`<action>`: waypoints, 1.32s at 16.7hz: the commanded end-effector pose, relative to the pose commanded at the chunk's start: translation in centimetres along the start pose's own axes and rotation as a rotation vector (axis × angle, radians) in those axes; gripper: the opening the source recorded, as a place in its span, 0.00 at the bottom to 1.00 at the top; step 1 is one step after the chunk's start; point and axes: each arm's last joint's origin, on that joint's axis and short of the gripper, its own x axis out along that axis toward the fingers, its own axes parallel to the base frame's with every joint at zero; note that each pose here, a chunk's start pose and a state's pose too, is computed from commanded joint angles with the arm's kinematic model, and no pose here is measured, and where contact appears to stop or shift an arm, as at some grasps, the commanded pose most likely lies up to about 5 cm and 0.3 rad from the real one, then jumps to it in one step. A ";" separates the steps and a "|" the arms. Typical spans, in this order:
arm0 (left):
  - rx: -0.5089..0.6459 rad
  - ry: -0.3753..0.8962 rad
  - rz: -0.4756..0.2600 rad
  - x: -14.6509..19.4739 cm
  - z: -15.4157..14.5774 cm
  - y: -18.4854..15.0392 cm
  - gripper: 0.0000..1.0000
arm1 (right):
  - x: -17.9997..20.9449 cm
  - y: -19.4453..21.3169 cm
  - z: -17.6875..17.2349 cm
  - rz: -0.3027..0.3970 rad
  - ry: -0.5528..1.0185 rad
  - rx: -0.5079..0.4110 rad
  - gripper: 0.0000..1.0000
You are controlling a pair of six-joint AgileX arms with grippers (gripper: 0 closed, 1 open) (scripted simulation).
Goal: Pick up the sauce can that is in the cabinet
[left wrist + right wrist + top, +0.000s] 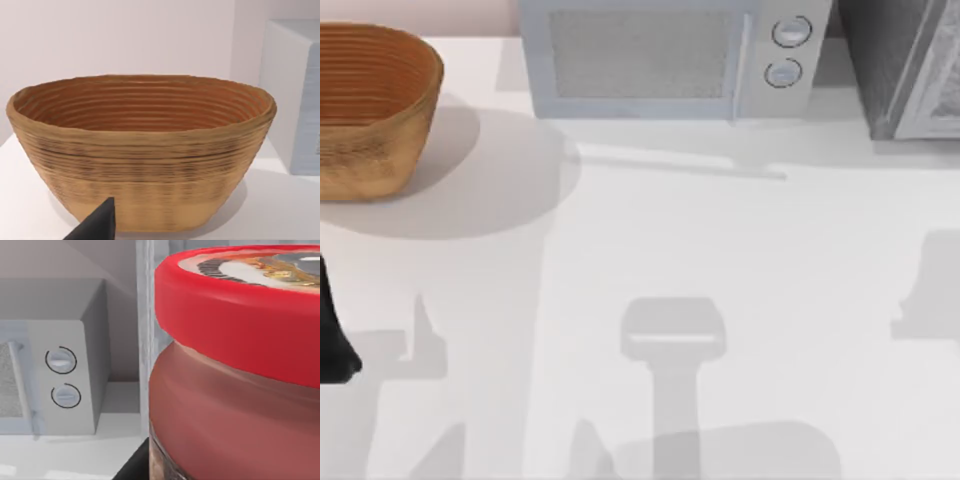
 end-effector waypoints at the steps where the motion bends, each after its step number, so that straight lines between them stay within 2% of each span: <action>1: 0.000 0.000 0.000 0.0 0.0 0.0 1.00 | 0.0 -0.2 -2.1 0.001 -0.007 0.001 0.00; 4: 0.000 0.000 0.000 0.0 0.0 0.0 1.00 | 0.2 -0.5 -6.6 0.005 -0.038 0.004 0.00; 7: 0.000 0.000 0.000 0.0 0.0 0.0 1.00 | 0.4 -0.7 -8.8 0.007 -0.067 0.003 0.00; 15: 0.000 0.000 0.000 0.0 0.0 0.0 1.00 | 0.5 -0.7 -9.1 0.012 -0.063 0.005 0.00; 22: 0.000 0.000 0.000 0.0 0.0 0.0 1.00 | 2.4 -0.4 -9.3 0.088 0.017 0.023 0.00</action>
